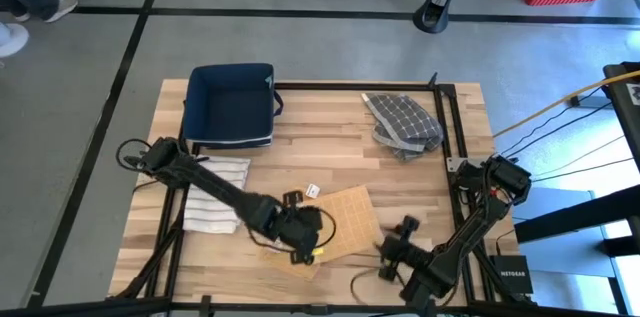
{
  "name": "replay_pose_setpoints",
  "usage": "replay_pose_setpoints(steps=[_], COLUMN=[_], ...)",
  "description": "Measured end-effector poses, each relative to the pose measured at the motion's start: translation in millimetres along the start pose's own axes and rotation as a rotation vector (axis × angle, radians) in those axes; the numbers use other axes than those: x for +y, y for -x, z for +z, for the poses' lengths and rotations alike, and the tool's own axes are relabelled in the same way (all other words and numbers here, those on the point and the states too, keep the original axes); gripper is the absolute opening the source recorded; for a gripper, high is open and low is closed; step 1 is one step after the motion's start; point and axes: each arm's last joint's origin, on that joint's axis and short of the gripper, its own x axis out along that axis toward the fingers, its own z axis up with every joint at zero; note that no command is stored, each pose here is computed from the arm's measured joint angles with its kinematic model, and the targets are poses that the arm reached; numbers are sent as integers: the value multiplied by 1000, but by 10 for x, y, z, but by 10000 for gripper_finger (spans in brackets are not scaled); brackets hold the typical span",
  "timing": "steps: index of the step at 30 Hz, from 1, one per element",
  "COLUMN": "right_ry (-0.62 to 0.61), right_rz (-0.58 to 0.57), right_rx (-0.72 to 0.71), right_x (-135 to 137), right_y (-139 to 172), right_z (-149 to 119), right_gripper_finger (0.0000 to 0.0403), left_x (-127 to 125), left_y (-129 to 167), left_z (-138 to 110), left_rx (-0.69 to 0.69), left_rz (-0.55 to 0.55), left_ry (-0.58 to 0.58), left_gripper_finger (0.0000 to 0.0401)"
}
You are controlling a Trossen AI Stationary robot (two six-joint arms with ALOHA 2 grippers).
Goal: Fold towel
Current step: Stack the orange pattern towel on top of the orange towel
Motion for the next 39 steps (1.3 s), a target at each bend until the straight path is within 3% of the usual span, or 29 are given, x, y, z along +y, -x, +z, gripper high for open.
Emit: replay_pose_setpoints(steps=[3, 8, 13, 20, 24, 32, 39], right_ry=[-92, -182, -291, -503, -596, -582, -581], right_rz=[-102, -84, 73, 360, 487, 435, 534], right_rx=[-15, 35, 190, 288, 279, 329, 262], right_x=[-222, -563, -887, -1298, -1337, -1315, -1149], right_y=[87, 58, -263, -662, -791, -933, -1038], right_z=[69, 256, 382, 218, 123, -38, -8], right_gripper_finger=[227, 227, 227, 227, 227, 227, 227], left_x=[82, 17, -154, -340, -443, -480, -484], left_y=[-108, -220, -185, -69, -13, 10, 10], left_z=[46, -20, -151, -323, -394, -424, -421], left_rx=[14, 70, 97, 115, 81, 69, 65], left_rz=[12, -24, -47, -44, -29, -19, -21], left_ry=[9, -10, -66, -105, -133, -121, -101], left_gripper_finger=[131, 131, 131, 131, 131, 131, 131])
